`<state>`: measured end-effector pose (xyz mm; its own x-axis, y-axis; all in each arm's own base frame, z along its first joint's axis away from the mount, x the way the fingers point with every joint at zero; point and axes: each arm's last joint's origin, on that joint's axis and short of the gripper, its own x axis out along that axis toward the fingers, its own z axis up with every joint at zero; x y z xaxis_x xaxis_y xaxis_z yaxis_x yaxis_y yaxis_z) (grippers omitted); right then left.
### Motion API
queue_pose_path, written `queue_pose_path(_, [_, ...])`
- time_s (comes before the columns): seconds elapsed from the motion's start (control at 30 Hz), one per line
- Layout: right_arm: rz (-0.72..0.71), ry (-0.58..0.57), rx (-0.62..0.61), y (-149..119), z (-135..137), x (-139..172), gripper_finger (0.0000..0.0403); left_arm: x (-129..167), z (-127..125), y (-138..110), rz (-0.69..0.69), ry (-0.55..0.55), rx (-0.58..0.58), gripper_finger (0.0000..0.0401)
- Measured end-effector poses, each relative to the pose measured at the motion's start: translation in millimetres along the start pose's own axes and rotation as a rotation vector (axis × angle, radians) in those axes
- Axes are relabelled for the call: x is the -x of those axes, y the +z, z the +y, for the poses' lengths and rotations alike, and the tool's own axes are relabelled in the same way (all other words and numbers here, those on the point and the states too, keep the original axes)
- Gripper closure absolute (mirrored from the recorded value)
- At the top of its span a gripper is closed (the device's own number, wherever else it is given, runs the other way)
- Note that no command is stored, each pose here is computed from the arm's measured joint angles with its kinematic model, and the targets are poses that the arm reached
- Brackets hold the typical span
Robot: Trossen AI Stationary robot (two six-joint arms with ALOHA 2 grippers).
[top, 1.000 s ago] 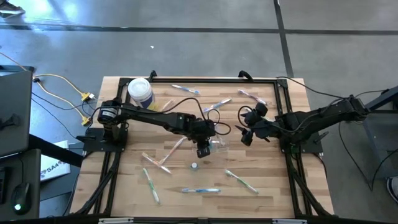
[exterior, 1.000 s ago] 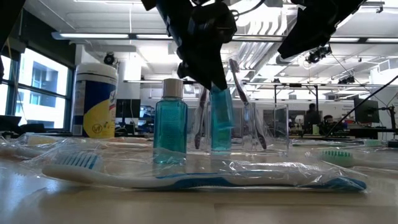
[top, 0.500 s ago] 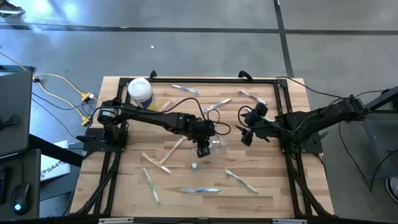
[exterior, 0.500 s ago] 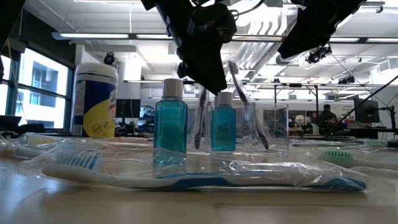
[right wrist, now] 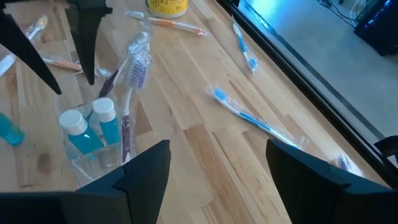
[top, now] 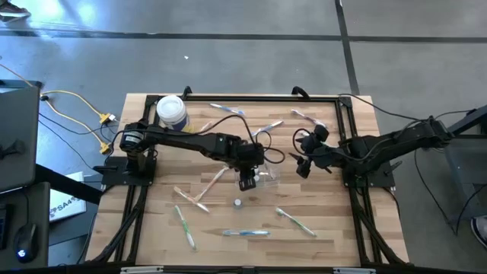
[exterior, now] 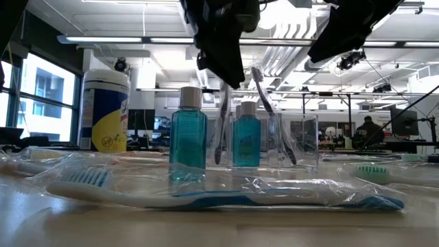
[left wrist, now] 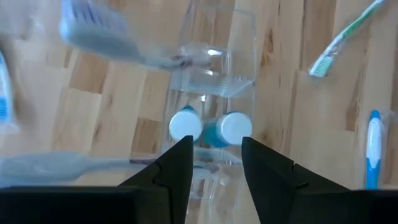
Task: Pick & Place toothbrushing station
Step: Put the bottom right green toothbrush into the transparent organizer
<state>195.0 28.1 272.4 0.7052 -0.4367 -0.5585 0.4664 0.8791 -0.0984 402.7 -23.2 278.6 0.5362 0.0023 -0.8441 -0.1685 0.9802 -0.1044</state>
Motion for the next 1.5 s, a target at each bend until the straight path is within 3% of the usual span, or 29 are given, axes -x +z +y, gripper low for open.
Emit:
queue_pose_path(0.23, [-0.010,0.009,-0.045,-1.7,-14.9,18.5,0.0144,23.7,-8.3,9.3,0.008,0.014,-0.060,0.0266])
queue_pose_path(0.47, [0.127,0.004,-0.116,-18.7,-31.4,33.1,0.0144,49.0,-14.2,5.7,0.074,0.234,-0.137,0.0266])
queue_pose_path(0.7, [0.344,0.205,-0.116,-28.5,-24.7,32.1,0.0144,66.6,-17.6,-11.4,0.181,0.378,-0.145,0.0266])
queue_pose_path(0.83, [0.418,0.266,-0.116,-30.6,-18.8,27.8,0.0144,83.4,-18.9,-22.9,0.211,0.493,-0.134,0.0266])
queue_pose_path(1.27, [0.735,0.476,-0.186,-43.7,25.4,8.5,0.0144,157.1,-29.3,-51.0,0.117,0.482,-0.086,0.0266])
queue_pose_path(1.5, [0.756,0.552,-0.216,-48.4,54.8,5.0,0.0144,170.7,-19.1,-94.5,0.064,0.471,-0.052,0.0266])
